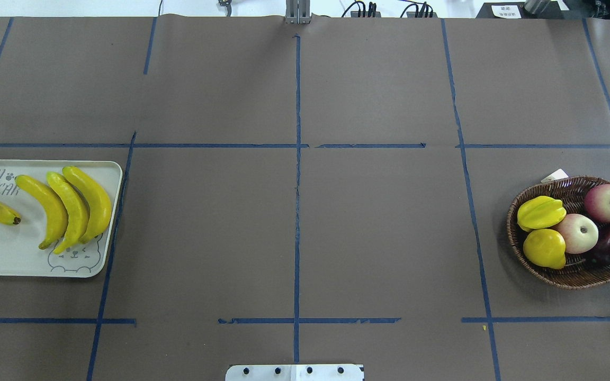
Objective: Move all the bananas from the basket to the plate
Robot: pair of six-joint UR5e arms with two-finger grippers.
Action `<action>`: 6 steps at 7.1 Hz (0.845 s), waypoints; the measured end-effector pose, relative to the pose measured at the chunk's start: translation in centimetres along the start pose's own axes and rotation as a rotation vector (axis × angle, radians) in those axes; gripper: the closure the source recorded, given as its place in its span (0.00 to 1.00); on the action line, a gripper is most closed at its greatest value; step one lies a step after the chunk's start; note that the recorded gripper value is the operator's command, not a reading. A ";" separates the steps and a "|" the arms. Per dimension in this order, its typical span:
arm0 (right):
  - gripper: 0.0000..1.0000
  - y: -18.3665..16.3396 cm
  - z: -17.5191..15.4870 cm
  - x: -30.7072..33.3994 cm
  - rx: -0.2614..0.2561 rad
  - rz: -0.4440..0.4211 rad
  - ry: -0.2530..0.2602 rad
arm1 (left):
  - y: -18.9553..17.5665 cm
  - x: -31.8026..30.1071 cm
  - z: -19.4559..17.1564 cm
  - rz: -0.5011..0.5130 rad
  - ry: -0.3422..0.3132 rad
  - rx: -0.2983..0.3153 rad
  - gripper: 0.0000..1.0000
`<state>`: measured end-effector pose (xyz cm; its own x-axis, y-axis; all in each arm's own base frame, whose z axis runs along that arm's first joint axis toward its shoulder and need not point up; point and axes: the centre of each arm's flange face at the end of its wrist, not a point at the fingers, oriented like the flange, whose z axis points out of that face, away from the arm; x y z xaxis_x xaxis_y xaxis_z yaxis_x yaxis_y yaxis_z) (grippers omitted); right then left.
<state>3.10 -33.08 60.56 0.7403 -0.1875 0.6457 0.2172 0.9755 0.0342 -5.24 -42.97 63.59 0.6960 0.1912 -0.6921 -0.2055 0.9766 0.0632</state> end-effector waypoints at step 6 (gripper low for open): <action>0.00 -0.4 -0.5 -0.1 0.013 -0.003 -0.003 | 2.2 -0.6 -2.4 -0.012 -0.013 0.053 0.00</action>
<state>3.21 -33.50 60.10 0.7380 -0.1898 0.6475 0.2109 0.9764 0.0459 -7.77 -41.21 62.44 0.7072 0.1799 -0.6837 -0.1603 0.9827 0.0928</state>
